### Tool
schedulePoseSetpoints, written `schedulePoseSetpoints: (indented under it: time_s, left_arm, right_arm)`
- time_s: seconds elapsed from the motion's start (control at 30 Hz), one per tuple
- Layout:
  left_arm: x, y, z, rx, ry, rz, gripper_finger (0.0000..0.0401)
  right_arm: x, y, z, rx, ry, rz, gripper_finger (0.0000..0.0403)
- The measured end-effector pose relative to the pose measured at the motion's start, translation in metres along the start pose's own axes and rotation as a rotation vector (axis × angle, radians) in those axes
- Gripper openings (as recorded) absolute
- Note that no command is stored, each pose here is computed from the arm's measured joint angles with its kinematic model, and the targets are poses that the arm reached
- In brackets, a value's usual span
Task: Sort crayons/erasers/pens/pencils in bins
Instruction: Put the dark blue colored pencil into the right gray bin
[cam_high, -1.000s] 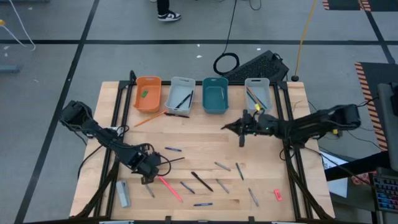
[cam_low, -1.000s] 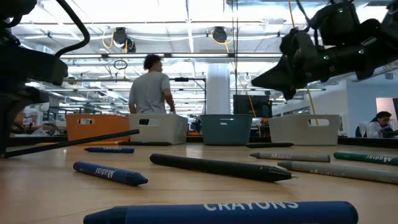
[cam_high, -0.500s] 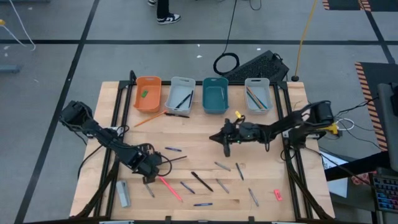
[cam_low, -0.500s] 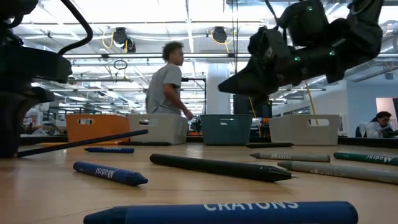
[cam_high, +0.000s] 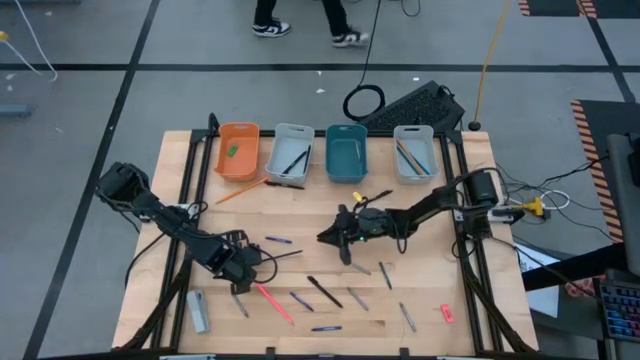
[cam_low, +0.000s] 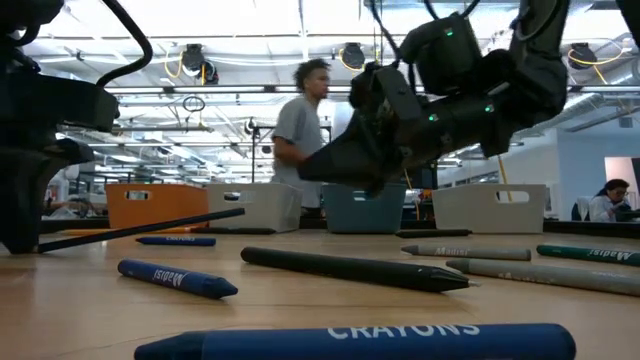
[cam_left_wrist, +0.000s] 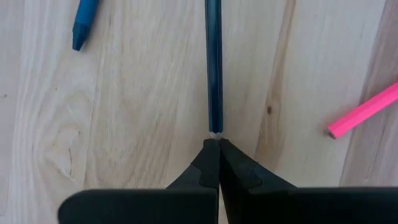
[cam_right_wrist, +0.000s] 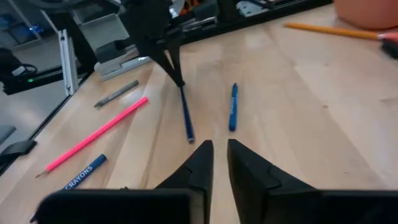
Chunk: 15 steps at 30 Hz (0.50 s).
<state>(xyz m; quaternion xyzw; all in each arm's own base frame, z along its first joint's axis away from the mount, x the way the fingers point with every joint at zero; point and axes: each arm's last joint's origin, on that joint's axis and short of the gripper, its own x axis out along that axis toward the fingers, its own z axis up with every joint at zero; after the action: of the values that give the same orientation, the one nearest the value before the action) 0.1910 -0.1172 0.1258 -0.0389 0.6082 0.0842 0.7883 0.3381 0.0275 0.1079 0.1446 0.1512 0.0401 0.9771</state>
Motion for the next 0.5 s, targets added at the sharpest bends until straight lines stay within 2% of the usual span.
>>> schedulePoseSetpoints:
  time_s: [0.2, 0.5]
  left_arm:
    - [0.000, 0.000, 0.000, 0.003, -0.004, 0.000, 0.0001]
    - [0.000, 0.000, 0.000, 0.024, -0.004, 0.001, 0.0001]
  right_arm:
    - [0.015, 0.003, -0.002, -0.001, 0.013, 0.042, 0.0100]
    - [0.019, 0.005, -0.002, -0.017, 0.032, 0.039, 0.0170]
